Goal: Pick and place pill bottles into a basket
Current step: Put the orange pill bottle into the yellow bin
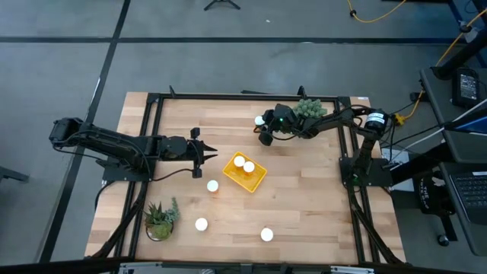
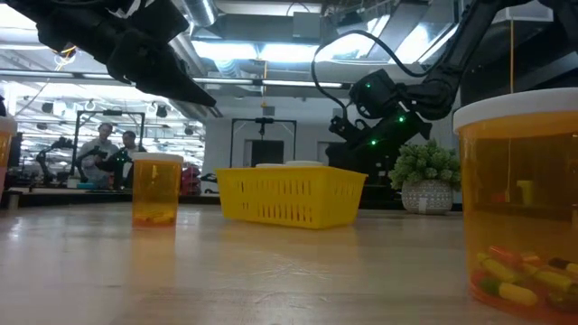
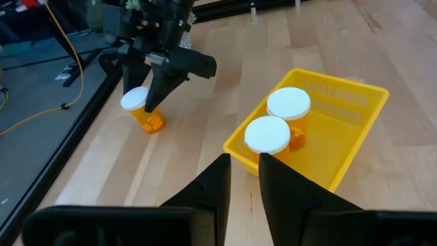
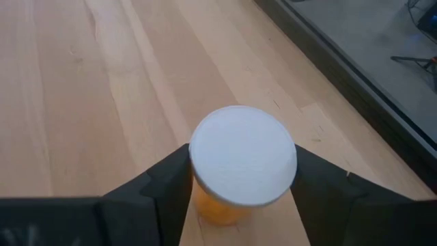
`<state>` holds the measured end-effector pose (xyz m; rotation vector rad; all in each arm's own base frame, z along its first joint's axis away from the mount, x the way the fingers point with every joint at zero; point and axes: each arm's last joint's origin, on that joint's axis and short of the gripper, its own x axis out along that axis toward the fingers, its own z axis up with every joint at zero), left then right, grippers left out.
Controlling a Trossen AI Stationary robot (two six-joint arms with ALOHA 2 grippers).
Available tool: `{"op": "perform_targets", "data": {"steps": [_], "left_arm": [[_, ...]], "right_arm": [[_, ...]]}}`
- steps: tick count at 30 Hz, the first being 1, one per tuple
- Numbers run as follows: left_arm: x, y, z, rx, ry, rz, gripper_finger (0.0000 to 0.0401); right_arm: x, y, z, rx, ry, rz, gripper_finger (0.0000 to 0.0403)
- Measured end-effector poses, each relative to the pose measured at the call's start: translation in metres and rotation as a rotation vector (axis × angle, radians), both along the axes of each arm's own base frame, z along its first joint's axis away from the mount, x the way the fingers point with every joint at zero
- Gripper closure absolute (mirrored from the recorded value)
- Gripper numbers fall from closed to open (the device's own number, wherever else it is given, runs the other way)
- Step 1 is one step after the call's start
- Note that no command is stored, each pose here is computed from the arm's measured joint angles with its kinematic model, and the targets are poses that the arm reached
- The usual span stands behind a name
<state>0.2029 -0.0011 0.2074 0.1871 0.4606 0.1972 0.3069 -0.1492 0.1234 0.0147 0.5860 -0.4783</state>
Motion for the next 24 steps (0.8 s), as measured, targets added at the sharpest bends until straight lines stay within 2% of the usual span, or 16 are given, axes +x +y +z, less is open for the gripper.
{"op": "perform_targets", "data": {"steps": [6,14,24], "left_arm": [[0.0,0.0,0.0,0.0,0.0,0.0,0.0329],[0.0,0.0,0.0,0.0,0.0,0.0,0.0329],[0.0,0.0,0.0,-0.002,-0.001,-0.002,0.0329]], "right_arm": [[0.003,0.009,0.005,0.008,-0.016,0.068,0.0183],[-0.001,0.028,0.044,-0.016,-0.057,0.115,0.0177],[-0.011,0.089,0.083,-0.001,-0.041,0.294,0.0176]]}}
